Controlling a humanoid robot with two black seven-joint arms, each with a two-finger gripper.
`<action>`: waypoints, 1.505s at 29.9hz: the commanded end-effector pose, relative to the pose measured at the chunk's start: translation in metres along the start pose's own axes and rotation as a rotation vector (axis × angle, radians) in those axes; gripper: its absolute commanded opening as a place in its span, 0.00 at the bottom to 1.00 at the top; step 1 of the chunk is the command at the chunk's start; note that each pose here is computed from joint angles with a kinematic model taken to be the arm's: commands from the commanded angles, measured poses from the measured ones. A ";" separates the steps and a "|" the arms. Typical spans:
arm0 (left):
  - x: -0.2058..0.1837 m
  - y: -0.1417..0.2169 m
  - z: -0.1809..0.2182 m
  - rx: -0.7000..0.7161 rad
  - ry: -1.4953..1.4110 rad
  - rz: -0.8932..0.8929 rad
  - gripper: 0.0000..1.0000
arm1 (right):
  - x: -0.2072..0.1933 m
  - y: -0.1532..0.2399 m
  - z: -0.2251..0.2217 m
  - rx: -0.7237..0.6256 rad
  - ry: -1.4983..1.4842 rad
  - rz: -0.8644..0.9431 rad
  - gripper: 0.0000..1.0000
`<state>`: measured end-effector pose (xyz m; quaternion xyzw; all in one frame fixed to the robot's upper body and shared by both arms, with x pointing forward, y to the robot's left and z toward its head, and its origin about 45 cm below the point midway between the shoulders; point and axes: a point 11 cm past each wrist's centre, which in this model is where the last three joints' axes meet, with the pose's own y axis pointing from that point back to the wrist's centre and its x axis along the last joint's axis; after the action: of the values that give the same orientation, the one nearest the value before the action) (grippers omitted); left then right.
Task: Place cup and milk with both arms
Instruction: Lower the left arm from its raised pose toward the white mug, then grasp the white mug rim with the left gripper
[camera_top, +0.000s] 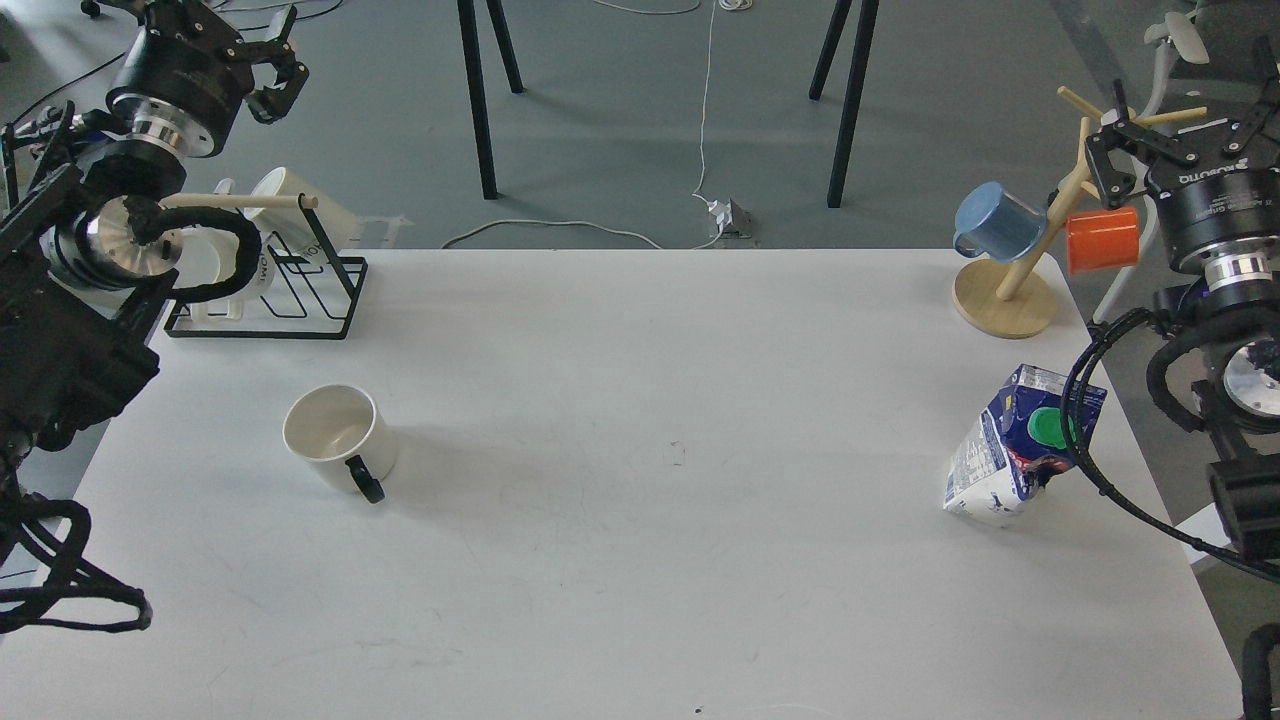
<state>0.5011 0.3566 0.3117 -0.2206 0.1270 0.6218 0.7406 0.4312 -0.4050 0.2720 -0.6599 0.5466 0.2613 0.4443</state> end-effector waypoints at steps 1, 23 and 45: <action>0.004 0.002 0.001 0.002 -0.010 0.007 0.99 | -0.001 0.000 0.000 0.000 -0.001 -0.004 0.99; -0.017 0.068 -0.005 0.328 -0.718 -0.419 0.95 | 0.000 0.001 -0.003 0.005 0.003 -0.002 0.99; 0.081 0.195 -0.093 0.705 -1.932 -0.848 0.70 | -0.002 0.000 -0.005 0.002 0.010 -0.006 0.99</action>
<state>0.3443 0.3949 0.1867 0.5151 -0.3925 0.2039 0.7342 0.4302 -0.4079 0.2757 -0.6621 0.5466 0.2567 0.4438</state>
